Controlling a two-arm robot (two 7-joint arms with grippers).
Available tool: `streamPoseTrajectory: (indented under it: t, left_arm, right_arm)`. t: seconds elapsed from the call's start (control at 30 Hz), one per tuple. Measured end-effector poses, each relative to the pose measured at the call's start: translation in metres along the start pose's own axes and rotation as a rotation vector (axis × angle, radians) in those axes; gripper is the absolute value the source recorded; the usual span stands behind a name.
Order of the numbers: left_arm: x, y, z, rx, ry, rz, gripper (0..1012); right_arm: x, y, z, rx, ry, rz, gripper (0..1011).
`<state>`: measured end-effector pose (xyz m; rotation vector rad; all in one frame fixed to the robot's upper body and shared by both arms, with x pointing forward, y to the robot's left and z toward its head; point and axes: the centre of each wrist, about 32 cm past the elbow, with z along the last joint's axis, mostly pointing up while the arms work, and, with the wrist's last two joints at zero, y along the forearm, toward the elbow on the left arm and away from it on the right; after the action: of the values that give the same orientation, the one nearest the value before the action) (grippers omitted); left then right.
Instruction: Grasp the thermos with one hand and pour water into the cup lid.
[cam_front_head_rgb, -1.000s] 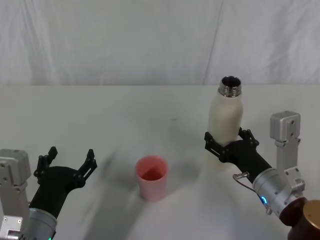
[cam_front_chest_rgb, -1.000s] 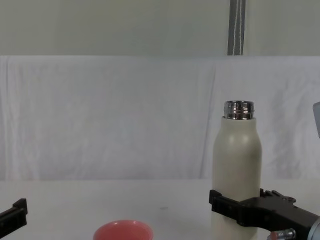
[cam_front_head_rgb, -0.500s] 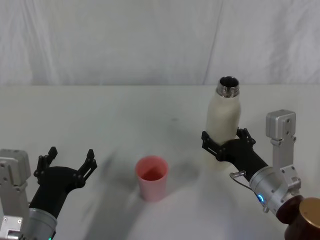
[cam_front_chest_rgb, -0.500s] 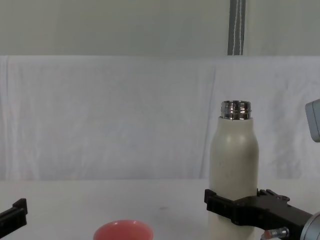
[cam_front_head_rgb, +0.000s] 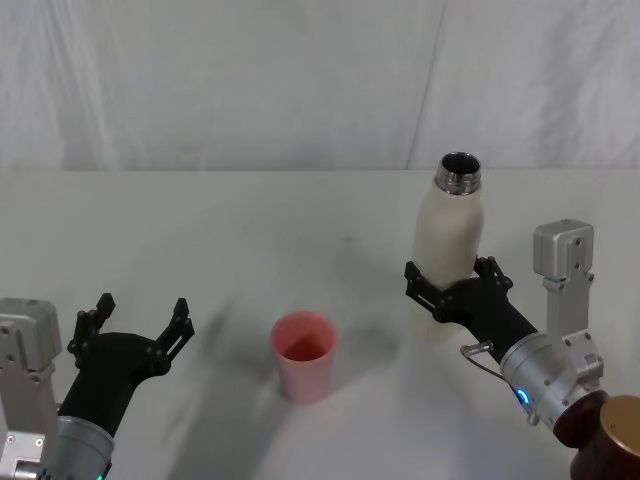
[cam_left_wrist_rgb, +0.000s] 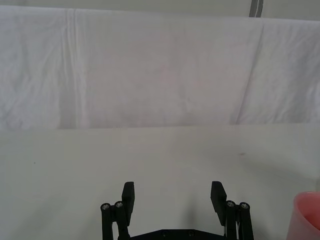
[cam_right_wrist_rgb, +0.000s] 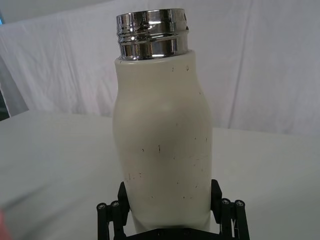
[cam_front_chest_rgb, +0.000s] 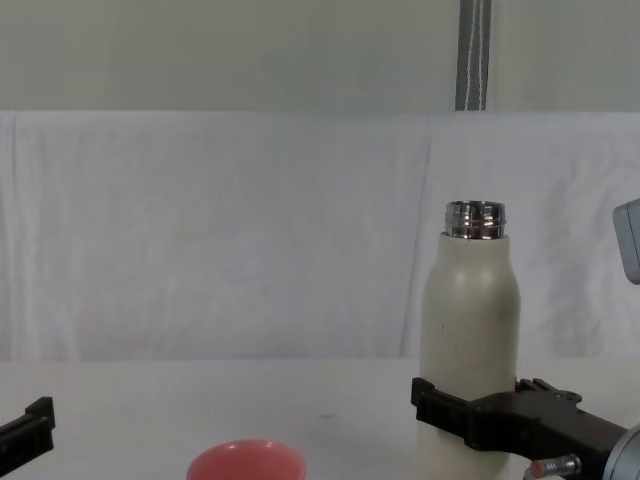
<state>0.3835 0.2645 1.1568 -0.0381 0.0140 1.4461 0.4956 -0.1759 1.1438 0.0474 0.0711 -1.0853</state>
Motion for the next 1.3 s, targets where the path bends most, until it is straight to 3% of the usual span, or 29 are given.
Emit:
streamPoseTrajectory:
  t: [0.77, 1.3]
  left_arm:
    - [0.0000, 0.000, 0.000, 0.000, 0.000, 0.000, 1001]
    - [0.0000, 0.000, 0.000, 0.000, 0.000, 0.000, 1001]
  right_arm:
    - [-0.0002, -0.001, 0.001, 0.001, 0.000, 0.000, 960]
    - [0.0016, -0.011, 0.018, 0.029, -0.057, 0.007, 960]
